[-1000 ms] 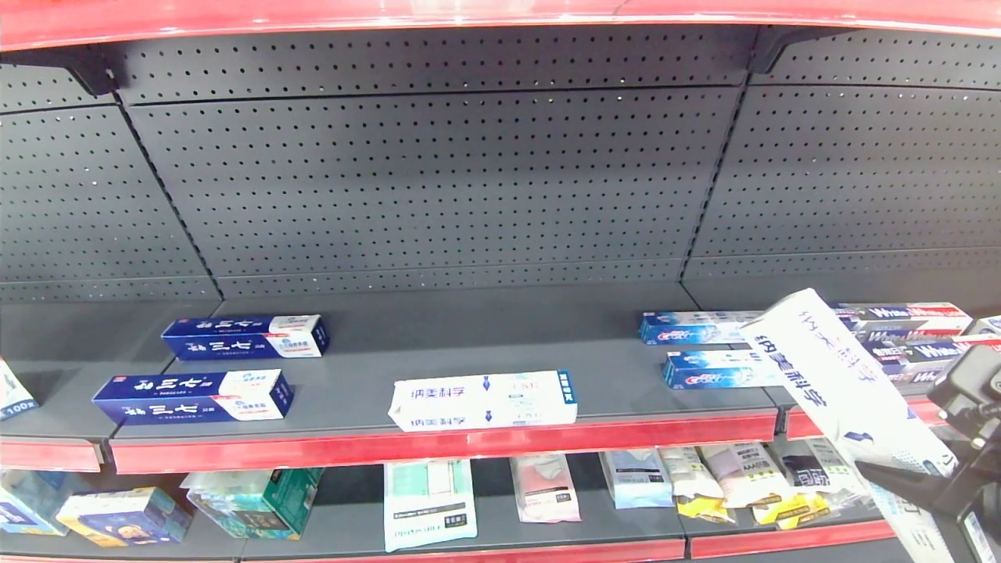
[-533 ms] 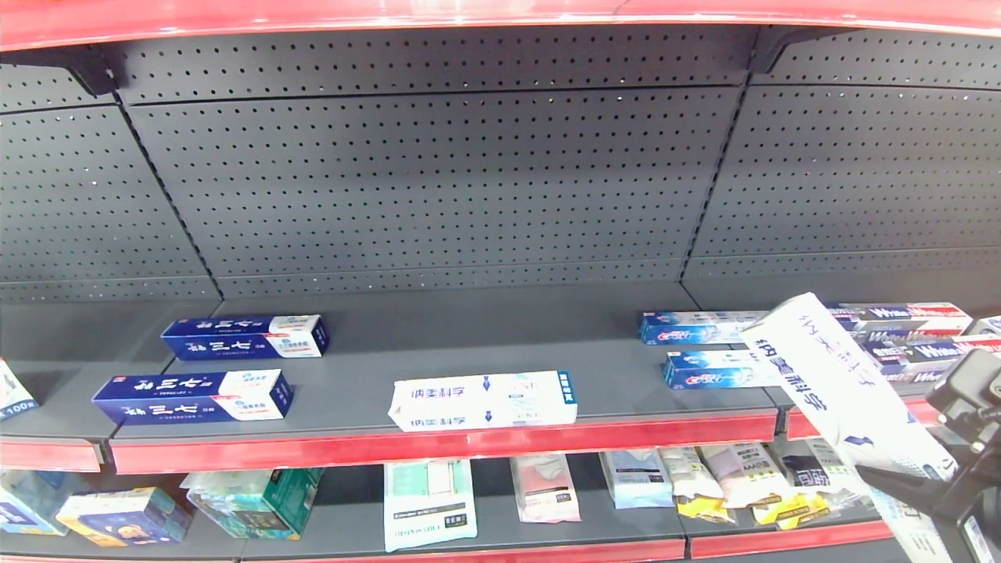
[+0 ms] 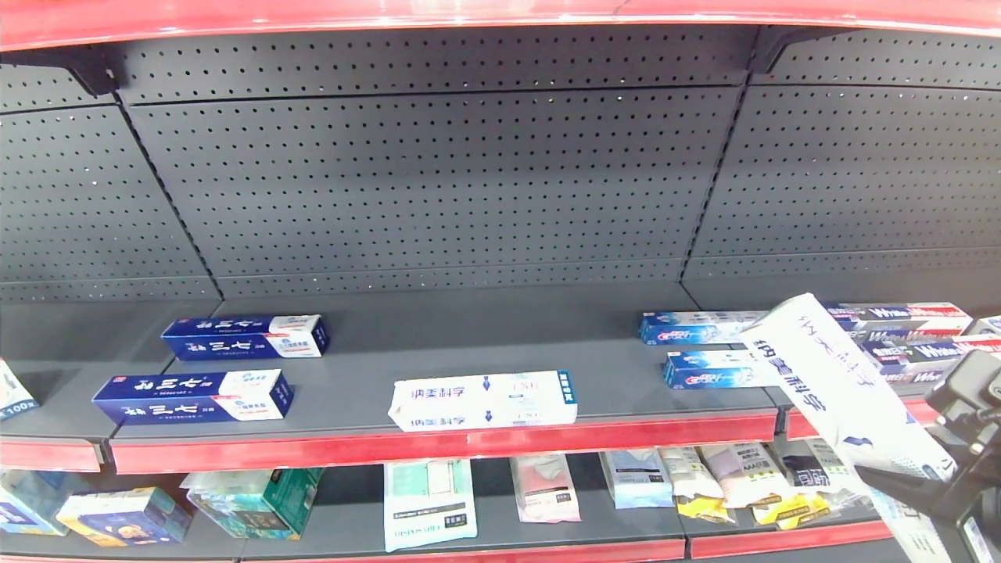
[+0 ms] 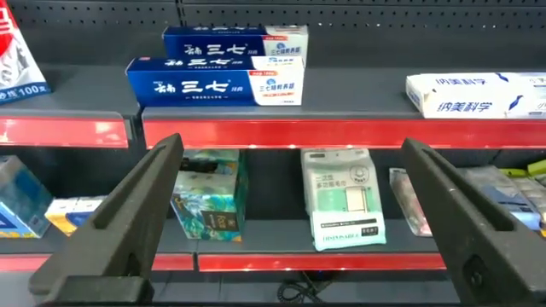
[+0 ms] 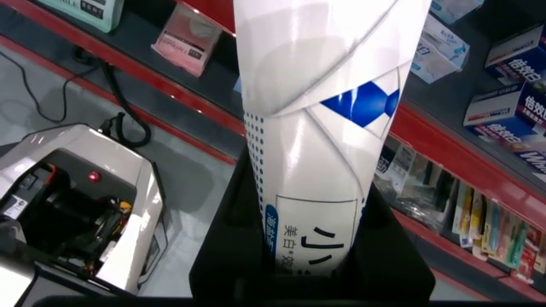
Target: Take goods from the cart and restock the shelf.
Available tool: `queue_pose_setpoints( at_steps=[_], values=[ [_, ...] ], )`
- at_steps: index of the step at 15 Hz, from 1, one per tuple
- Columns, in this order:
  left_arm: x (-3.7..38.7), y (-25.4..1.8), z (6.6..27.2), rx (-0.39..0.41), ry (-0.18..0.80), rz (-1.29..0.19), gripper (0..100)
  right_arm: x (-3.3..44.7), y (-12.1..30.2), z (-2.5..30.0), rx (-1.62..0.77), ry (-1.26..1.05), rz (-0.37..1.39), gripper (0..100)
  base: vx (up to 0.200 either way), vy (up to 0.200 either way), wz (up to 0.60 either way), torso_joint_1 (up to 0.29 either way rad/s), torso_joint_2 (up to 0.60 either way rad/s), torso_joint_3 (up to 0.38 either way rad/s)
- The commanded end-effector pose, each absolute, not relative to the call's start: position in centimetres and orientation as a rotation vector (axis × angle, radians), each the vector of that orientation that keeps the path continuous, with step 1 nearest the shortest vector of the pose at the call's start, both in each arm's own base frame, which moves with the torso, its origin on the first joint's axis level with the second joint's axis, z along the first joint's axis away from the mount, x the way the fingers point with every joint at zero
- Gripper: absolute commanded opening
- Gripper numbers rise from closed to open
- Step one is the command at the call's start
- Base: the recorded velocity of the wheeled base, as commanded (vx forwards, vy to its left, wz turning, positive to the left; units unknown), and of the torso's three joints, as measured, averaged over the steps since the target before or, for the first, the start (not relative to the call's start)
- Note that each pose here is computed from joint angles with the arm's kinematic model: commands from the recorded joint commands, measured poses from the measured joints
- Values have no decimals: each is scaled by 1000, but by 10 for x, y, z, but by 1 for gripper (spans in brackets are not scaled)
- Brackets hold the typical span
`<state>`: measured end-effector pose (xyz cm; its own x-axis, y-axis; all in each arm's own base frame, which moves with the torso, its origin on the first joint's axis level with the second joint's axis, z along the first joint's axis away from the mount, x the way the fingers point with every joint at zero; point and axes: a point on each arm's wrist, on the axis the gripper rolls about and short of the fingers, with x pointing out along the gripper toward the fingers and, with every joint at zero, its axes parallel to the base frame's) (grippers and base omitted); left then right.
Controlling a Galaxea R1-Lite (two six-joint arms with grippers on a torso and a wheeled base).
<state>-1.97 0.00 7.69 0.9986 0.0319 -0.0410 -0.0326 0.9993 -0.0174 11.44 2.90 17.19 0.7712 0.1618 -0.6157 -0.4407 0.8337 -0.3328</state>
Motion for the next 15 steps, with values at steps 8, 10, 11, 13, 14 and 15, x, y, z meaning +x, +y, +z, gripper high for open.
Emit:
queue_pose_setpoints(
  at_steps=[8, 10, 11, 13, 14, 15],
  values=[
    [-19, 0, 77, -17, 44, 31, 100, 116, 30, 173, -487, 607, 343, 0, 0, 0, 0, 0, 0, 0],
    [-19, 0, 77, -17, 44, 31, 100, 117, 30, 174, -488, 605, 343, 0, 0, 0, 0, 0, 0, 0],
    [-19, 0, 77, -17, 44, 31, 100, 117, 30, 174, -488, 605, 343, 0, 0, 0, 0, 0, 0, 0],
    [-19, 0, 77, -17, 44, 31, 100, 117, 30, 174, -488, 605, 343, 0, 0, 0, 0, 0, 0, 0],
    [-19, 0, 77, -17, 44, 31, 100, 117, 30, 174, -488, 607, 343, 0, 0, 0, 0, 0, 0, 0],
    [-19, 0, 77, -17, 44, 31, 100, 117, 30, 174, -488, 607, 343, 0, 0, 0, 0, 0, 0, 0]
  ],
)
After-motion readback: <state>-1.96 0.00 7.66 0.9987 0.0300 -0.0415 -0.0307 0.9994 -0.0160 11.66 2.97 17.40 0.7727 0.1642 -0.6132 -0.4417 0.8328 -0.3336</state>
